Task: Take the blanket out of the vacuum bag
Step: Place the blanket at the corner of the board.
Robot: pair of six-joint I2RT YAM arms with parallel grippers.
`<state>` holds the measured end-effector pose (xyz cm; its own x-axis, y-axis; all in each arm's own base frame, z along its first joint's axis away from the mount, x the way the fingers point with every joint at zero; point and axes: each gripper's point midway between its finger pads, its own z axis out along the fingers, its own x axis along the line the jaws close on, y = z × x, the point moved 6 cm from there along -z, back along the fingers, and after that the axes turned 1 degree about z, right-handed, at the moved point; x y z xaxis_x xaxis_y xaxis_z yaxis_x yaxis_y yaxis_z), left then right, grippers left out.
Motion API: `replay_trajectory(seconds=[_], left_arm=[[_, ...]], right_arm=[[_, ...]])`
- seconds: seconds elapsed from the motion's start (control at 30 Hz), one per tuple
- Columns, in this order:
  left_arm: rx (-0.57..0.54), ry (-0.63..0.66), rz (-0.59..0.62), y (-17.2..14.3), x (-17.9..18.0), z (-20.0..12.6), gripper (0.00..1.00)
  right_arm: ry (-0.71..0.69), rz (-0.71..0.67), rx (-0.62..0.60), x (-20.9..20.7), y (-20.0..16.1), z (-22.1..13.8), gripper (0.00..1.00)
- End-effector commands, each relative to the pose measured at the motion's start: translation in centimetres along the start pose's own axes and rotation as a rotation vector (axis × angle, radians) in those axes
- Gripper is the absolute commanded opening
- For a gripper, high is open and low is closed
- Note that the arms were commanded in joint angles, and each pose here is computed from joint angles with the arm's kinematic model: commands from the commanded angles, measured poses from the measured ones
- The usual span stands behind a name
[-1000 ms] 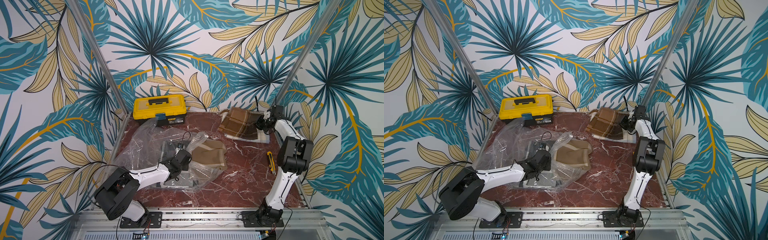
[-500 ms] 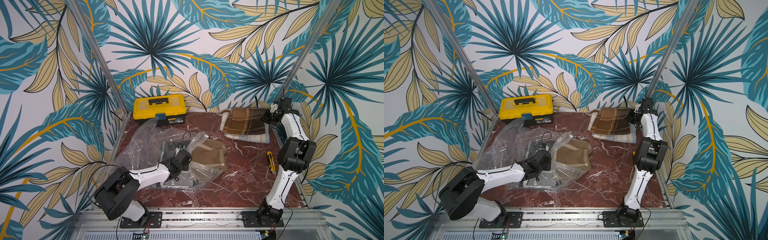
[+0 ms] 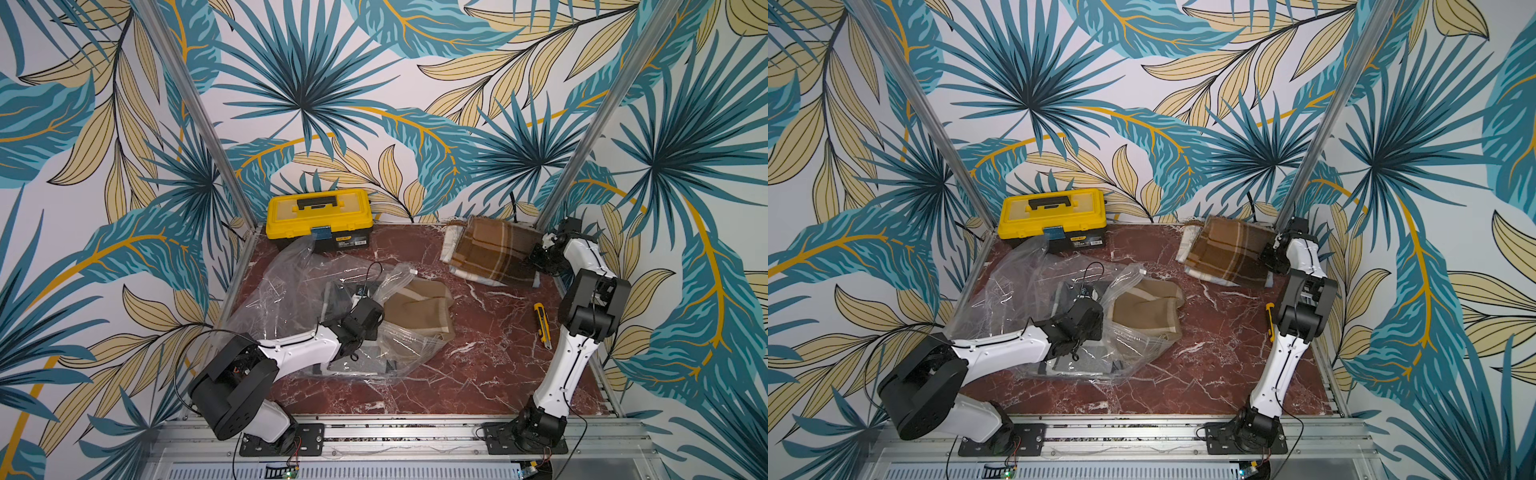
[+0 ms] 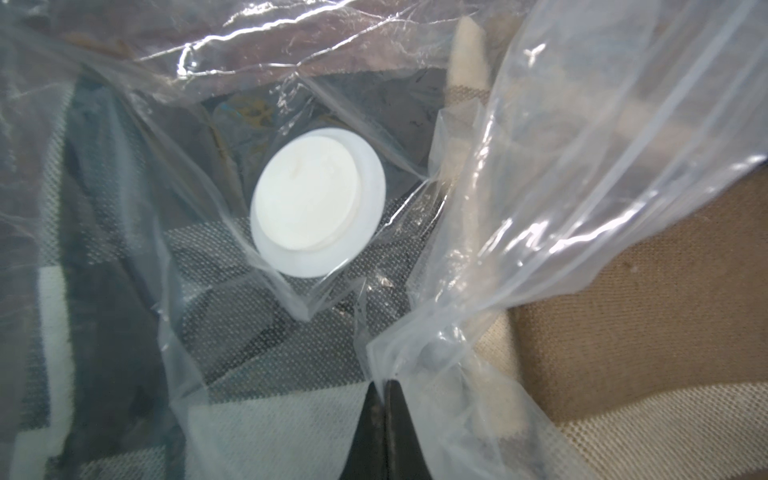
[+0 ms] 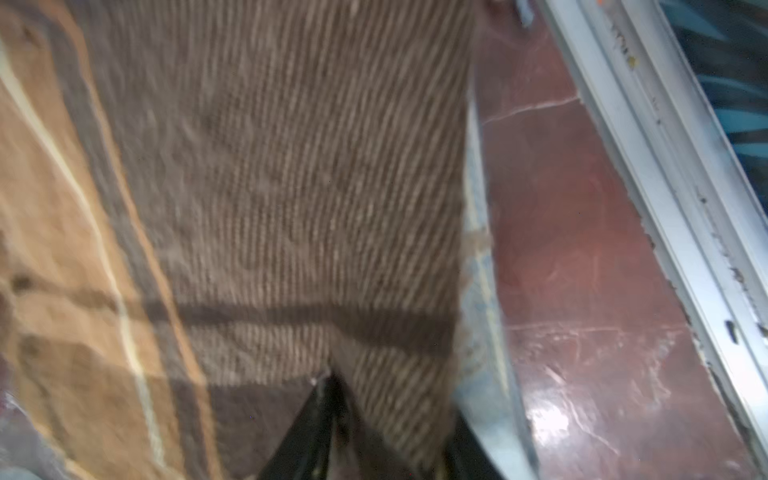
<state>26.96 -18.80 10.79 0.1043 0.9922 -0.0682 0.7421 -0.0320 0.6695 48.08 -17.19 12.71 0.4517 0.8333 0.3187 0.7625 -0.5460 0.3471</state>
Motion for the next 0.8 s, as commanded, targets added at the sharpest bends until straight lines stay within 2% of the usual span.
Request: replay_trajectory(seconds=[0.0,0.07,0.1,0.33,0.43,0.6,0.77], left_arm=[[0.000,-0.024,0.011,0.5,-1.1,0.2,0.00],[0.000,-0.033,0.016,0.5,-1.5,0.2,0.00],[-0.001,-0.034,0.018,0.4,-1.7,0.2,0.00],[-0.004,-0.032,0.018,-0.2,-1.4,0.0,0.00],[-0.009,-0.037,0.020,0.0,-1.5,-0.1,0.00],[-0.019,-0.059,0.035,0.9,-2.2,-0.2,0.00],[-0.032,-0.062,0.046,1.6,-2.3,-0.7,0.00]], right_arm=[[0.042,-0.019,-0.087,1.2,0.8,-3.1,0.49],[0.086,-0.003,-0.087,1.8,0.8,-3.6,0.58],[0.116,-0.001,-0.094,2.2,0.9,-4.0,0.60],[0.209,-0.041,-0.234,4.6,1.3,-9.5,0.62],[0.333,-0.018,-0.201,6.1,0.5,-9.8,0.62],[0.317,-0.057,-0.236,7.3,-0.7,-9.1,0.67],[0.463,-0.110,-0.235,9.5,-1.7,-9.7,0.68]])
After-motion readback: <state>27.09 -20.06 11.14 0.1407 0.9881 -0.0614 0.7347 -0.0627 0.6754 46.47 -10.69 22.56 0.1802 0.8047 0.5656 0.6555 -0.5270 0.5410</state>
